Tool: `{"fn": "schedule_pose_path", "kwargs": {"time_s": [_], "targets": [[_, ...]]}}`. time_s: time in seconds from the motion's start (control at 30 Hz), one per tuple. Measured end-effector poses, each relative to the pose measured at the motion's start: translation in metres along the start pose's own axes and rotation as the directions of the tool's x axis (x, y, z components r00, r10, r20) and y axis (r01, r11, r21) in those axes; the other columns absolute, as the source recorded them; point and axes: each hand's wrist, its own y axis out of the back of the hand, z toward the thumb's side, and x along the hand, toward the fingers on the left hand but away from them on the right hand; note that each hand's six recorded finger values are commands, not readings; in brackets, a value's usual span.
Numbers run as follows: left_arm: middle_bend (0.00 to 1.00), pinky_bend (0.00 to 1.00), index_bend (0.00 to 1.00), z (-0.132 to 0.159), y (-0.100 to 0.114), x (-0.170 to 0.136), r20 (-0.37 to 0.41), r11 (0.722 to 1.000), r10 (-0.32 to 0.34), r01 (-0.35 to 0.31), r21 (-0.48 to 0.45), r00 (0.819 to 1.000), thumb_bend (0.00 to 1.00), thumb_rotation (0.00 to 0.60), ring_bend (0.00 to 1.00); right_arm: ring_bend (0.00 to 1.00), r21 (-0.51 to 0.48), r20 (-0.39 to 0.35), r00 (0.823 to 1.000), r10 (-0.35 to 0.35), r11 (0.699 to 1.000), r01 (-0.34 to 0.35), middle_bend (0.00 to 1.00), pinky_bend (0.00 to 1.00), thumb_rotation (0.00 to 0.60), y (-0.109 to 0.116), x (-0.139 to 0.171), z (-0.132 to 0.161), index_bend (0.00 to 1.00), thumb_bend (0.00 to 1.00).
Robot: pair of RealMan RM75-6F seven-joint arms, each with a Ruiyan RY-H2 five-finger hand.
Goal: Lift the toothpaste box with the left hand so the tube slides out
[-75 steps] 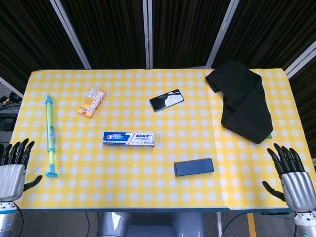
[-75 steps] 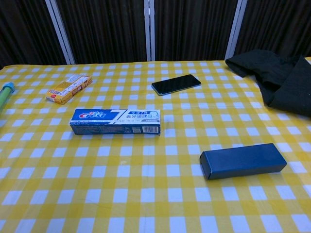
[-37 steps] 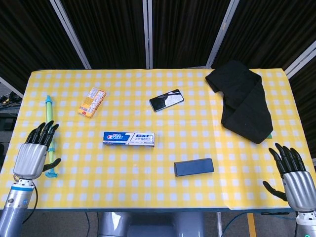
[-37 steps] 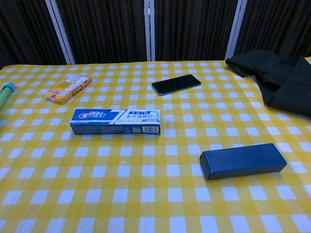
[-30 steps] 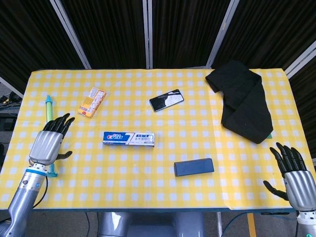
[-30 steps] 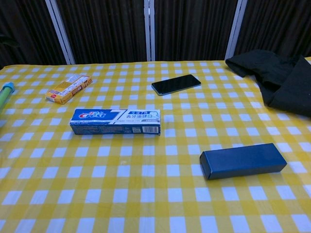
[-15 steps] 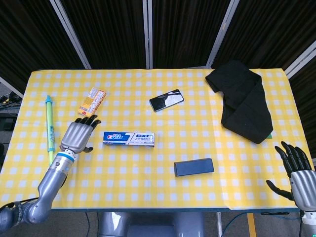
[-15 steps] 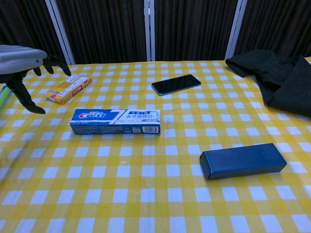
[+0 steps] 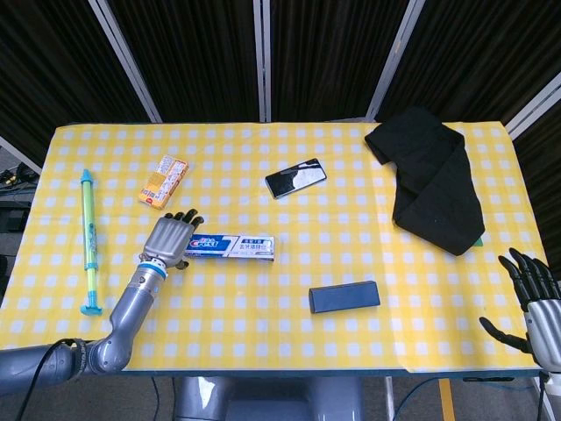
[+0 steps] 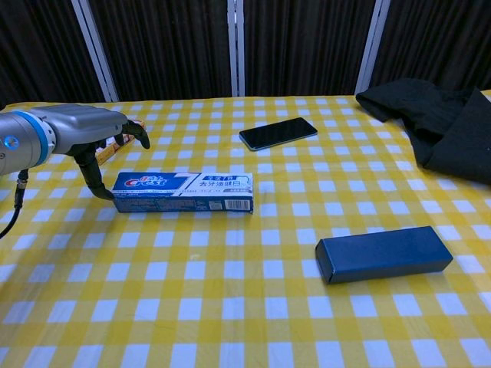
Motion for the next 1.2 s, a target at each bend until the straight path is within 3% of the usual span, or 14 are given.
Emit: {"fn": "schedule_pose_path", "kwargs": {"time_s": [0.33,0.47,0.57,0.67,0.9,1.2], "targets": [[0.11,0.25,0.21,0.033,-0.018,0.028,0.023,0.999,-0.047,0.046,0.022,0.999,0.17,0.6,0.2,0.0,-0.007,0.025,1.0,0.008,1.0,-0.008,0.0,0.0,0.6,-0.002,-0.004,-0.008,0.03,0.07],[0.17,0.29,0.28,0.042,-0.022,0.033,0.032,0.999,-0.047,0.046,0.029,0.998,0.22,0.6,0.24,0.0,-0.008,0.028,1.0,0.007,1.0,-0.007,0.0,0.0,0.6,-0.001,-0.005,-0.01,0.03,0.07],[0.27,0.35,0.4,0.045,-0.021,0.034,0.03,0.999,-0.025,0.025,0.03,0.999,0.36,0.6,0.33,0.0,-0.011,0.029,1.0,0.004,1.0,-0.004,0.0,0.0,0.6,-0.001,-0.005,-0.01,0.03,0.07],[0.33,0.39,0.47,0.045,-0.021,0.035,0.02,0.999,-0.001,0.0,0.035,1.0,0.41,0.6,0.38,0.0,-0.012,0.028,1.0,0.003,1.0,-0.002,0.0,0.0,0.6,0.0,-0.005,-0.01,0.03,0.07],[0.35,0.4,0.49,0.043,-0.02,0.033,0.017,0.999,0.032,-0.033,0.035,0.999,0.42,0.6,0.39,0.0,-0.011,0.022,1.0,-0.002,1.0,0.002,0.0,0.0,0.6,0.0,-0.004,-0.008,0.03,0.07],[0.35,0.4,0.49,0.029,0.002,0.022,0.031,0.99,0.107,-0.109,0.088,0.994,0.42,0.6,0.39,0.0,-0.007,0.019,1.0,-0.006,1.0,0.006,0.0,0.0,0.6,0.001,-0.004,-0.006,0.03,0.07]]}}
